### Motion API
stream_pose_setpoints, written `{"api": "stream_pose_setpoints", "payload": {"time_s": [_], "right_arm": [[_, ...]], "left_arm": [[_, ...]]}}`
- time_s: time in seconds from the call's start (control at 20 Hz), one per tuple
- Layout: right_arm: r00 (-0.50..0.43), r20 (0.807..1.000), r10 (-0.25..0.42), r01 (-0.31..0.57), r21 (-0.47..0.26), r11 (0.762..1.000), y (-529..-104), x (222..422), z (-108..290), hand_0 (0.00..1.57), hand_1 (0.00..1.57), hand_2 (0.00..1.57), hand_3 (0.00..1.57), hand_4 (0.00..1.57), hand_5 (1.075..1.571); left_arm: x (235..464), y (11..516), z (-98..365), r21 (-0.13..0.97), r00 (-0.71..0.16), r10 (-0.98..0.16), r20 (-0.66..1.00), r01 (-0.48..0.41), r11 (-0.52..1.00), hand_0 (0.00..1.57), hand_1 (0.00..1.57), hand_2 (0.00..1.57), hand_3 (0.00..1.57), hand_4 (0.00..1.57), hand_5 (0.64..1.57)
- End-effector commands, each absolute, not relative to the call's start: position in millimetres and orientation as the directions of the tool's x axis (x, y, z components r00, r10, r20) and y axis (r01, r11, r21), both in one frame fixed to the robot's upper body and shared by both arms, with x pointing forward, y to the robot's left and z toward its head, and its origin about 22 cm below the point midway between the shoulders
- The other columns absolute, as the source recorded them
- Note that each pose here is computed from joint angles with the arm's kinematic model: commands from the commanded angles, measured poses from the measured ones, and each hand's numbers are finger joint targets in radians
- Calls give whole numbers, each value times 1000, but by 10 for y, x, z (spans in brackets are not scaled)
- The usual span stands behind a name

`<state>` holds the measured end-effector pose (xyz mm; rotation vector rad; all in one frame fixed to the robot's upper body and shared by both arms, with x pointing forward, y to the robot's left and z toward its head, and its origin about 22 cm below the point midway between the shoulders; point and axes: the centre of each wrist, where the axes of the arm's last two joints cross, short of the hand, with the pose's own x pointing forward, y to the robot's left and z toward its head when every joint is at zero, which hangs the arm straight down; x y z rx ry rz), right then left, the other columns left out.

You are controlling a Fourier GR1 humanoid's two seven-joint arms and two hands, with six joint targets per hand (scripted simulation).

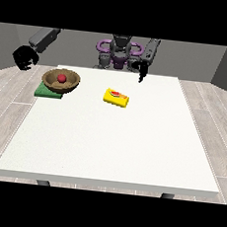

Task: Pick the cup and pour the ball into the bowl, then pick the bowl and place it on the pad

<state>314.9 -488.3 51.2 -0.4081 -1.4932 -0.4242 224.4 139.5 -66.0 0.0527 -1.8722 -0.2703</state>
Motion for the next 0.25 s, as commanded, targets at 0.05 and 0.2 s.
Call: {"api": "stream_pose_setpoints", "payload": {"time_s": [0.05, 0.2], "right_arm": [[66, 997, -45, 459, 10, 888, -4956, 3113, 577, 0, 0, 537, 716, 685, 1111], [57, 998, -38, 435, 9, 900, -4799, 3206, 539, 0, 0, 582, 754, 713, 1075]], "left_arm": [[2161, 1263, -746, 194, -258, -160, 953, 109, 975, 0, 0, 0, 0, 1216, 1340], [2256, 1174, -794, 203, -257, -176, 950, 82, 976, 0, 0, 0, 0, 1216, 1340]]}}
